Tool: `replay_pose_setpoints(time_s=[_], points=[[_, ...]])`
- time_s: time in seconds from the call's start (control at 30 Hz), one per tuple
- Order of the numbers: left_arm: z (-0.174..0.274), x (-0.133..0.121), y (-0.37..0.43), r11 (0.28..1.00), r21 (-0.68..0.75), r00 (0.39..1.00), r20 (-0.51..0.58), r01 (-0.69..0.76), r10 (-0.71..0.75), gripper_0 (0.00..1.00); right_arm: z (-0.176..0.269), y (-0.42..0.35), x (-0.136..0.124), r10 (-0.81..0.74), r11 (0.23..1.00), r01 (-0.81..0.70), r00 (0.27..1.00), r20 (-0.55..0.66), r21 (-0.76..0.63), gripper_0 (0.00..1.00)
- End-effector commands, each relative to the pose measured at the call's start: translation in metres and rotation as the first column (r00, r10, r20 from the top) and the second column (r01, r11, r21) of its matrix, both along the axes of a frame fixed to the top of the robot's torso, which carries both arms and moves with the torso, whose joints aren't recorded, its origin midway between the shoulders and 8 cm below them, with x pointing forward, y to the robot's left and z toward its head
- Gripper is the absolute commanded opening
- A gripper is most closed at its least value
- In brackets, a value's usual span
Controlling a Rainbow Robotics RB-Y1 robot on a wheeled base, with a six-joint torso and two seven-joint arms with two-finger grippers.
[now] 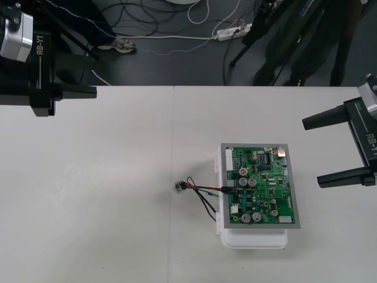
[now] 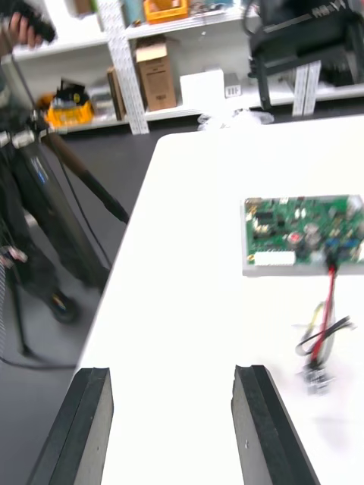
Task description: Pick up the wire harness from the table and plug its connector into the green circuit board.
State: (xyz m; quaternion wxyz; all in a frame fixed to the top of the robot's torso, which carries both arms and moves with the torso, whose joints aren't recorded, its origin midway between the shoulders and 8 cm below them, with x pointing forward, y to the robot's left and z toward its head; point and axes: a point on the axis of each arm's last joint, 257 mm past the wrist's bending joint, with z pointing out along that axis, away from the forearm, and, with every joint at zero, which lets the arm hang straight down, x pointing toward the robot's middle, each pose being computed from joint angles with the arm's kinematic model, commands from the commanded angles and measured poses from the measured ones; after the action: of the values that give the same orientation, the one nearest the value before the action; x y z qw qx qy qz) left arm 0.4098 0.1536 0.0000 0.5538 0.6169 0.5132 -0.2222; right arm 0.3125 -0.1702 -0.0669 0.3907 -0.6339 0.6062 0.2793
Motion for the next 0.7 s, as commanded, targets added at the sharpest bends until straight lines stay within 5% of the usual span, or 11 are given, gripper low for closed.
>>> replay_pose_setpoints(time_s=[0.03,0.7], points=[[0.026,-0.009,0.000,0.998,0.060,1.000,0.008,0.008,-0.009,0.46,0.028,0.013,-0.009,-0.020,0.994,0.025,0.999,-0.043,0.107,1.00],[0.030,-0.015,-0.013,0.996,0.072,0.999,0.026,0.046,-0.048,0.46,0.057,0.036,-0.026,0.039,0.986,-0.049,0.997,0.061,0.162,1.00]])
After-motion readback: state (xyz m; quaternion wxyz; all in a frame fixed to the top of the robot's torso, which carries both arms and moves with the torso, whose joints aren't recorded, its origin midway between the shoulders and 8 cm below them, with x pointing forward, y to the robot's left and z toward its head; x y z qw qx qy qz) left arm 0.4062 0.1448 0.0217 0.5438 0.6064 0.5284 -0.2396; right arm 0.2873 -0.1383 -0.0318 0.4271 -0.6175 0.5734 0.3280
